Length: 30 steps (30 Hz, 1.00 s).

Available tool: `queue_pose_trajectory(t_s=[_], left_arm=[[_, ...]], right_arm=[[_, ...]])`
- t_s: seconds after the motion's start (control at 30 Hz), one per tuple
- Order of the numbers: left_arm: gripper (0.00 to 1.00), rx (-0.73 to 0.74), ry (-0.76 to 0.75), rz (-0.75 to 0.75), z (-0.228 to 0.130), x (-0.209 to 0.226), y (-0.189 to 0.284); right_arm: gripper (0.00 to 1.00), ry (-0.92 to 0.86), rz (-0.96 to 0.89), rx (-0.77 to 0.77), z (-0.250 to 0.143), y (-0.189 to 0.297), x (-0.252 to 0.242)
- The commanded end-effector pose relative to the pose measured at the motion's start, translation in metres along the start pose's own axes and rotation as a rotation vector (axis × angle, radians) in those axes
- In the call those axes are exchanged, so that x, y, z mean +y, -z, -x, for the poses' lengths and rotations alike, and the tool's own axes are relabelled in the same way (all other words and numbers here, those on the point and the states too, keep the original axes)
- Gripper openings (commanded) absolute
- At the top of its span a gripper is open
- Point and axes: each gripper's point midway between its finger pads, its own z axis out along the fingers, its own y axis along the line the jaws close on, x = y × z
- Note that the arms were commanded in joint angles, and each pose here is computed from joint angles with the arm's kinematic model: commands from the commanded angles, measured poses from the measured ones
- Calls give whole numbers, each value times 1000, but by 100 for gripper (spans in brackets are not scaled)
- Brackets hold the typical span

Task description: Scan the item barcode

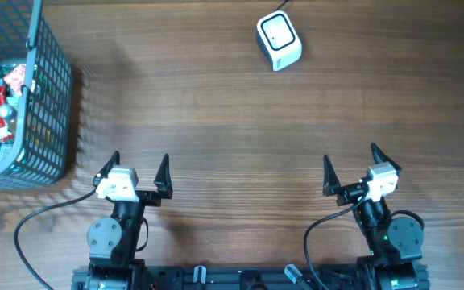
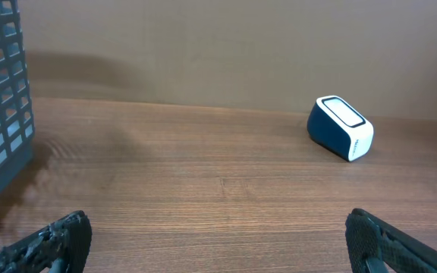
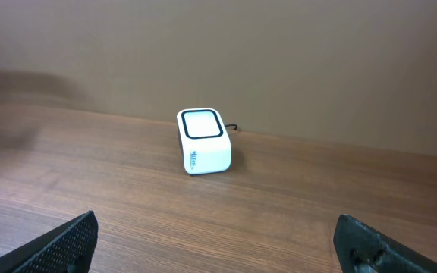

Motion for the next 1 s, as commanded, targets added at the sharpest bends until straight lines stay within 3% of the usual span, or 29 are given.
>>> queue_pose_trajectory(t_s=[0.0,0.33,0.5,0.63,0.77,0.87,0.97], left_arm=[[100,4,-19,-7,-2,-1,0],[100,-75,-26,-79,18,-14,2],[100,-255,-42,-151,62,-29,10],[100,-513,-93,-277,125,-55,41],[100,-751,-130,-298,206,-66,93],[100,-847,-186,-277,265,-73,129],[100,-838,-238,-252,310,-79,142]], right_arm=[[100,13,-3,-13,3,1,-1],[100,13,-3,-13,3,1,-1],[100,13,-3,-13,3,1,-1],[100,13,-3,-13,3,1,-1],[100,13,-2,-12,2,1,-1],[100,13,-2,-12,2,1,-1],[100,12,-2,-12,2,1,-1]])
